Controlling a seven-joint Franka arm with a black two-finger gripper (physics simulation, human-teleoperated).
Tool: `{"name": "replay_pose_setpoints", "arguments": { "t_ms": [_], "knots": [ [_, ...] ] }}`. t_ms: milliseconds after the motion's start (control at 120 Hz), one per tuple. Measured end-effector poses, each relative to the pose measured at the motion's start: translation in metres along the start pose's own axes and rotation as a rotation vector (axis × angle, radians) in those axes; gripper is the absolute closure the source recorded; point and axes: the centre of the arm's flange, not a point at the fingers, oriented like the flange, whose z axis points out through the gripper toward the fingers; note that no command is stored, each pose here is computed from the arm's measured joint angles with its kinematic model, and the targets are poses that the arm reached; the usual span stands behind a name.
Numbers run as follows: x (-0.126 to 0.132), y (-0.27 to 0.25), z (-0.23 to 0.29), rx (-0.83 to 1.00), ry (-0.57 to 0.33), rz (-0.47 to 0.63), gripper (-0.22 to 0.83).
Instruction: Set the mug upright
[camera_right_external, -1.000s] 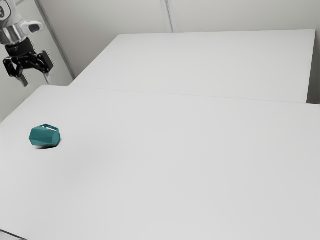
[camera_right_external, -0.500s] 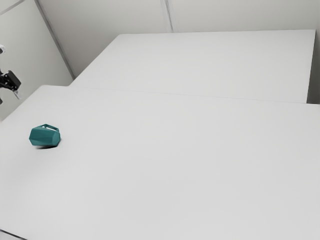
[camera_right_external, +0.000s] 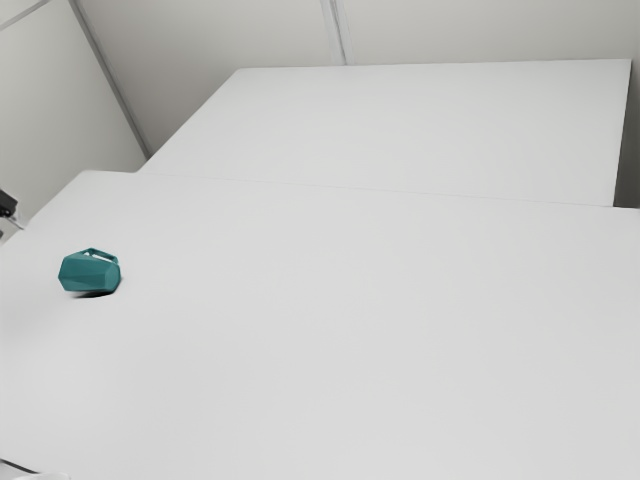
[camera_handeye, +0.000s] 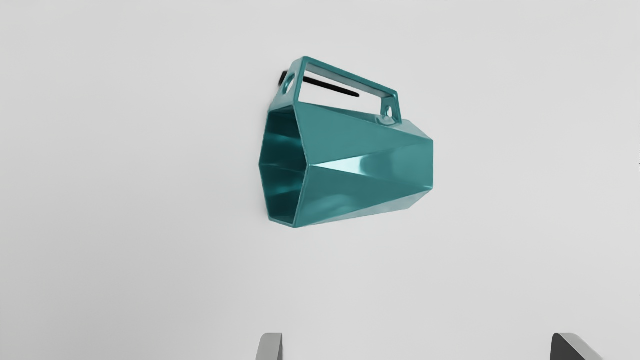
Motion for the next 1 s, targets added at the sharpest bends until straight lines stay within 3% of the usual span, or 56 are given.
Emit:
{"name": "replay_pose_setpoints", "arguments": {
  "t_ms": [492,1000],
  "knots": [
    [-0.023,-0.055,0.044,-0.255,0.212,0.096,0.02],
    [-0.030,-0.082,0.072,-0.351,0.210,0.004,0.02]
  ]
}}
